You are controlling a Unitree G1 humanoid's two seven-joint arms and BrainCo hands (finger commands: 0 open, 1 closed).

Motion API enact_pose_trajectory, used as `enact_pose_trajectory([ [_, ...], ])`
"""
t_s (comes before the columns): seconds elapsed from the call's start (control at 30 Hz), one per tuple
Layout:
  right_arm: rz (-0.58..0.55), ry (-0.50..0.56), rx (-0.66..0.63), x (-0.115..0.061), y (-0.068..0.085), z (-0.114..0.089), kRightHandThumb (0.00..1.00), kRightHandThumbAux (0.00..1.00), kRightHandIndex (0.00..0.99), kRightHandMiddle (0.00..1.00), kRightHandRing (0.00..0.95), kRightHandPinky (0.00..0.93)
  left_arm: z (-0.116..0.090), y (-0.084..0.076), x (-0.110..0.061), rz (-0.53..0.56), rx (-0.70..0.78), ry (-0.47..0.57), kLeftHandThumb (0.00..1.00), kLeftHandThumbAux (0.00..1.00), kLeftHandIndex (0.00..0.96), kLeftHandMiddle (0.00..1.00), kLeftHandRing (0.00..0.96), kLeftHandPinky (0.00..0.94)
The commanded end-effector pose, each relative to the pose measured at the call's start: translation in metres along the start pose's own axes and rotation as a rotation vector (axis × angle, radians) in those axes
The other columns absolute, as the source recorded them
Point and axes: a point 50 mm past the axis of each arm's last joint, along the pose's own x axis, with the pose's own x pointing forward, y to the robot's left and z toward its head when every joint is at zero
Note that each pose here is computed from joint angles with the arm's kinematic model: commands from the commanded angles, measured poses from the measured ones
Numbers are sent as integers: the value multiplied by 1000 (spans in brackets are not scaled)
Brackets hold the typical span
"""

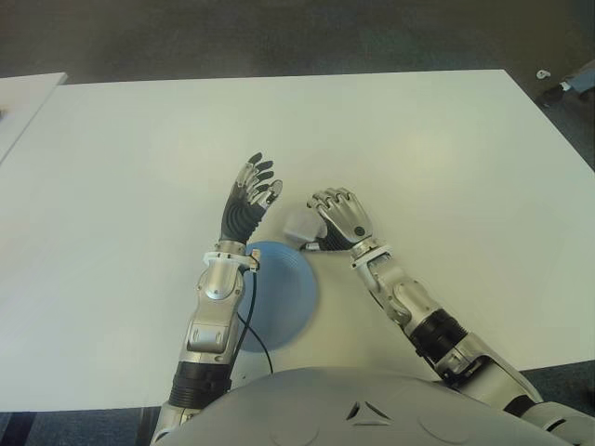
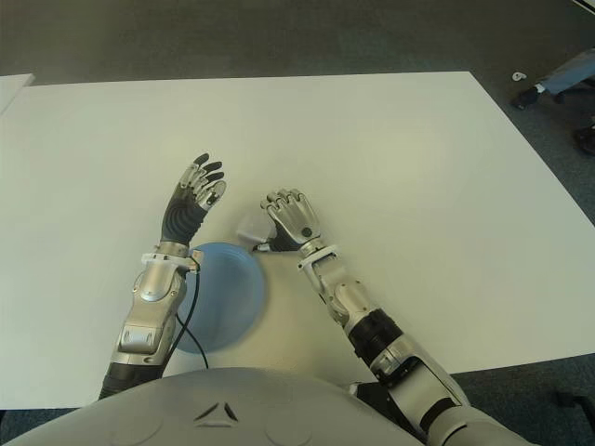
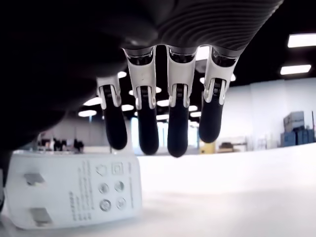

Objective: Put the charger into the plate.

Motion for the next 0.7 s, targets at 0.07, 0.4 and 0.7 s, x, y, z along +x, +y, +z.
enact_pose_trajectory([
  [0.07, 19, 85, -20, -6, 10, -7, 716, 706, 440, 825, 834, 853, -6, 2, -1, 9, 7, 26, 0, 510, 7, 181, 187, 185],
  [0.4, 8, 106, -19, -6, 13, -9, 717, 714, 441, 844, 850, 850, -6, 3, -1, 2, 3, 29, 0, 484, 2, 191, 196, 196],
  [0.7, 25, 119, 4, -6, 16, -12, 715, 715, 441, 845, 850, 847, -6, 3, -1, 0, 5, 30, 0, 489, 0, 197, 200, 195],
])
